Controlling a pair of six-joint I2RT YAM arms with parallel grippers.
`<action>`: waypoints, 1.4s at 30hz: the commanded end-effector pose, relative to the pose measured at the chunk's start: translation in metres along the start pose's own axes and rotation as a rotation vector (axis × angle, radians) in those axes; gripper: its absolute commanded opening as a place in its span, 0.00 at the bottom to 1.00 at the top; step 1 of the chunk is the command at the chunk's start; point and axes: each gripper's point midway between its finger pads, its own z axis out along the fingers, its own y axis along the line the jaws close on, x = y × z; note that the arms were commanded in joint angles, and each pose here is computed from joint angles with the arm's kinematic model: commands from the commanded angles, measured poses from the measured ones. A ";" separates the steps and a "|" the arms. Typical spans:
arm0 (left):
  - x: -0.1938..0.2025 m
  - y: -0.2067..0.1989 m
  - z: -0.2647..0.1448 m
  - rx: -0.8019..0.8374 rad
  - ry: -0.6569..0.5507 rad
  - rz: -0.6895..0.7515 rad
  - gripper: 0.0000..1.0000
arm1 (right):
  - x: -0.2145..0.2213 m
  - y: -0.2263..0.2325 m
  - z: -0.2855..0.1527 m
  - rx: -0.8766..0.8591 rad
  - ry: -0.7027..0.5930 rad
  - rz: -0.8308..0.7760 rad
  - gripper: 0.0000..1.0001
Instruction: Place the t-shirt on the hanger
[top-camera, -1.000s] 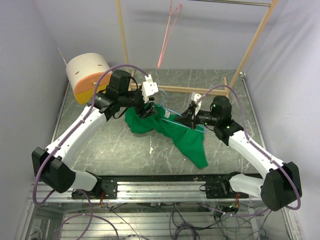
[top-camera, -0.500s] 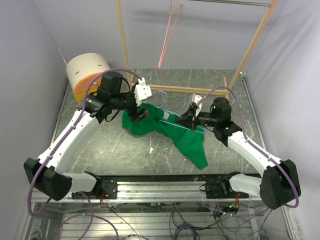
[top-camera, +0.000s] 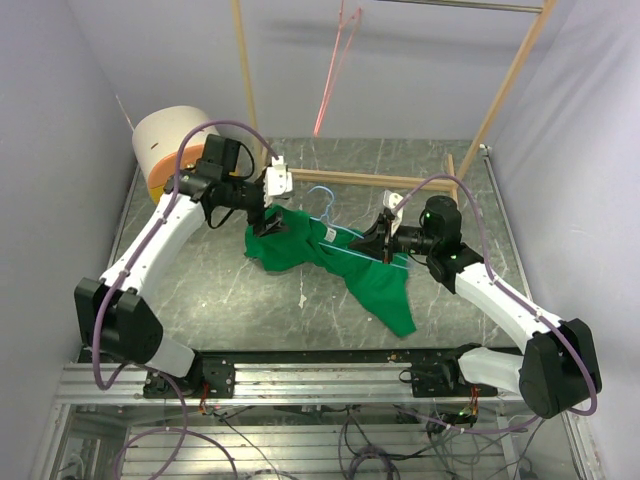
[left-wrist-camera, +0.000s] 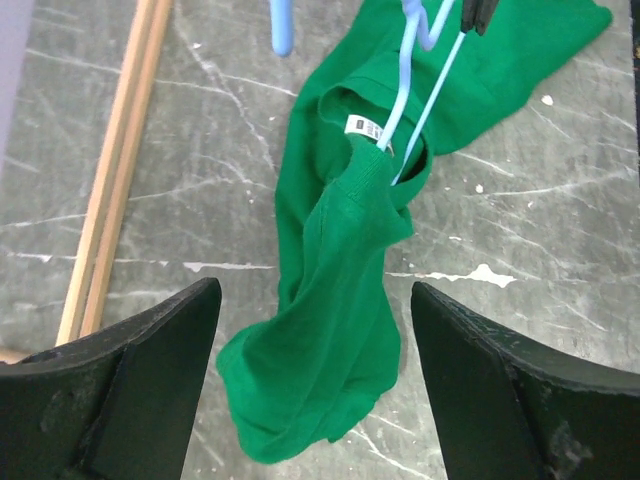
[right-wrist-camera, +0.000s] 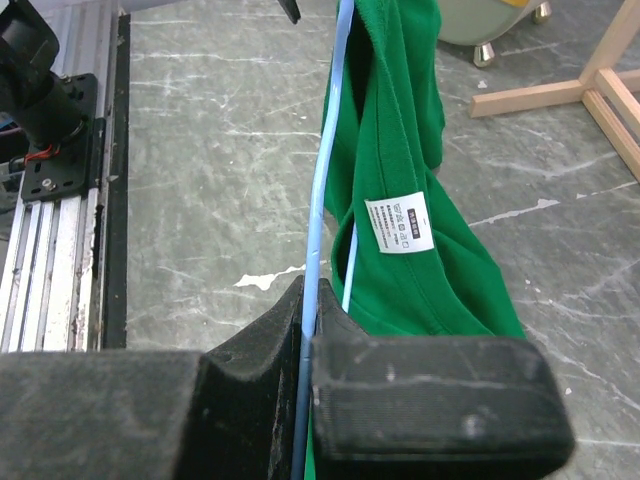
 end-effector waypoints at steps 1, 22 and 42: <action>-0.019 -0.006 0.002 0.097 -0.085 0.092 0.86 | -0.014 0.001 -0.004 0.002 -0.020 -0.048 0.00; -0.019 -0.032 0.030 0.199 -0.098 0.087 0.32 | -0.012 -0.004 -0.003 0.016 -0.006 -0.043 0.00; -0.034 -0.040 0.052 0.232 -0.112 0.025 0.15 | -0.018 -0.008 -0.001 0.020 -0.013 -0.051 0.00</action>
